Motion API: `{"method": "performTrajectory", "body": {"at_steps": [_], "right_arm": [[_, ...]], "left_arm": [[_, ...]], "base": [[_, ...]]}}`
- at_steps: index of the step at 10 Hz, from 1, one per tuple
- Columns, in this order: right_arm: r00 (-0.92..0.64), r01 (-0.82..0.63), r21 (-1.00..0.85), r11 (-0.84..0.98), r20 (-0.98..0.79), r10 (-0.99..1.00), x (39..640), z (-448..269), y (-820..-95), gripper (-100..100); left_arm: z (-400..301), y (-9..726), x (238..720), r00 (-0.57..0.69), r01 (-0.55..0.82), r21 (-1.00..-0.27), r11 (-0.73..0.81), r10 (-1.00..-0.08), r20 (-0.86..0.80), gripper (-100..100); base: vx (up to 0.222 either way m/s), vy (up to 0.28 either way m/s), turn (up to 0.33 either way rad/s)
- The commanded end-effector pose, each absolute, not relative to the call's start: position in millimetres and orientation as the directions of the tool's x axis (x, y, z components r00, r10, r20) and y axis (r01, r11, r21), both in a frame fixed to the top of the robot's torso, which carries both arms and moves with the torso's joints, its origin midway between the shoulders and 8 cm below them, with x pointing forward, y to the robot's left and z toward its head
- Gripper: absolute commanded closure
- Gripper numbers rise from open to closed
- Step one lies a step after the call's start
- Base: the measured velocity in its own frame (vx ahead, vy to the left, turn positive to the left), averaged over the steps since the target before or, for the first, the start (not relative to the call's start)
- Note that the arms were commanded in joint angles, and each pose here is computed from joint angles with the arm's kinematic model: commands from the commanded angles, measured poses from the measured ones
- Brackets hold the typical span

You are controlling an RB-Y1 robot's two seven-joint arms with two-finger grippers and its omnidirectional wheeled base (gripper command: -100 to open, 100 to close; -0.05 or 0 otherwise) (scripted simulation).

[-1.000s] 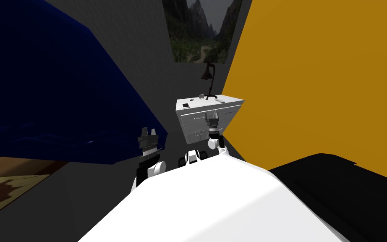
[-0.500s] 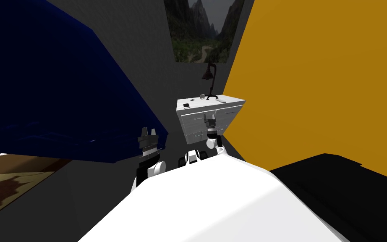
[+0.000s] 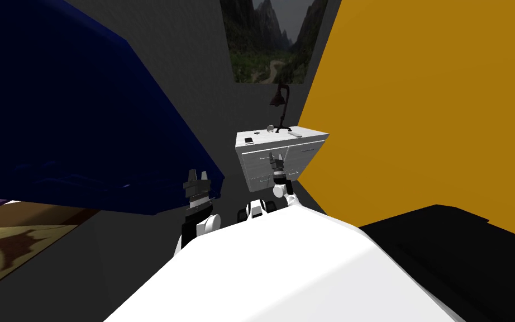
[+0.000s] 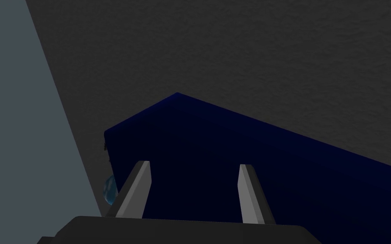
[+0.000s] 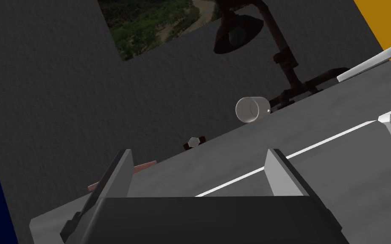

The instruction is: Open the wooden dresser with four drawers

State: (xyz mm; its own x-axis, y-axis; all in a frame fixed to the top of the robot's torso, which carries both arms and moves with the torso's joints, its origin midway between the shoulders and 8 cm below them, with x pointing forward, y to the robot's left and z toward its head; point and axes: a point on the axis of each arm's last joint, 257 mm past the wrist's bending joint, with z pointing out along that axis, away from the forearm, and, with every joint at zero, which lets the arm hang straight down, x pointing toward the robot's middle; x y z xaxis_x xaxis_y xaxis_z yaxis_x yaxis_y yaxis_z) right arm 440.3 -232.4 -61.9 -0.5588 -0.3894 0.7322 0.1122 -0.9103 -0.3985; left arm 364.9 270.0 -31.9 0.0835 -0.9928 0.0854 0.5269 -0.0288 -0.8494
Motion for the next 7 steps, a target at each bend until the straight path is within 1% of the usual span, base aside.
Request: {"method": "performTrajectory", "body": {"at_steps": [1,2,4,7], "right_arm": [[-0.514,0.162,-0.482,-0.861,0.704,-0.490,450,-75,-227,-100],[-0.479,0.179,-0.525,-0.832,0.693,-0.539,457,-87,-222,-100],[-0.472,0.195,-0.549,-0.813,0.674,-0.568,457,-87,-222,-100],[-0.393,0.227,-0.647,-0.728,0.623,-0.676,471,-112,-212,-100]], "left_arm": [[-32,270,365,0.084,0.527,-0.849,-0.029,-0.993,0.085,0],[-32,270,365,0.084,0.527,-0.849,-0.029,-0.993,0.085,0],[-32,270,365,0.084,0.527,-0.849,-0.029,-0.993,0.085,0],[-32,270,365,0.084,0.527,-0.849,-0.029,-0.993,0.085,0]], "base": [[0.008,-0.005,0.024],[0.010,-0.004,0.030],[0.004,-0.002,0.013],[0.006,-0.005,0.037]]}}
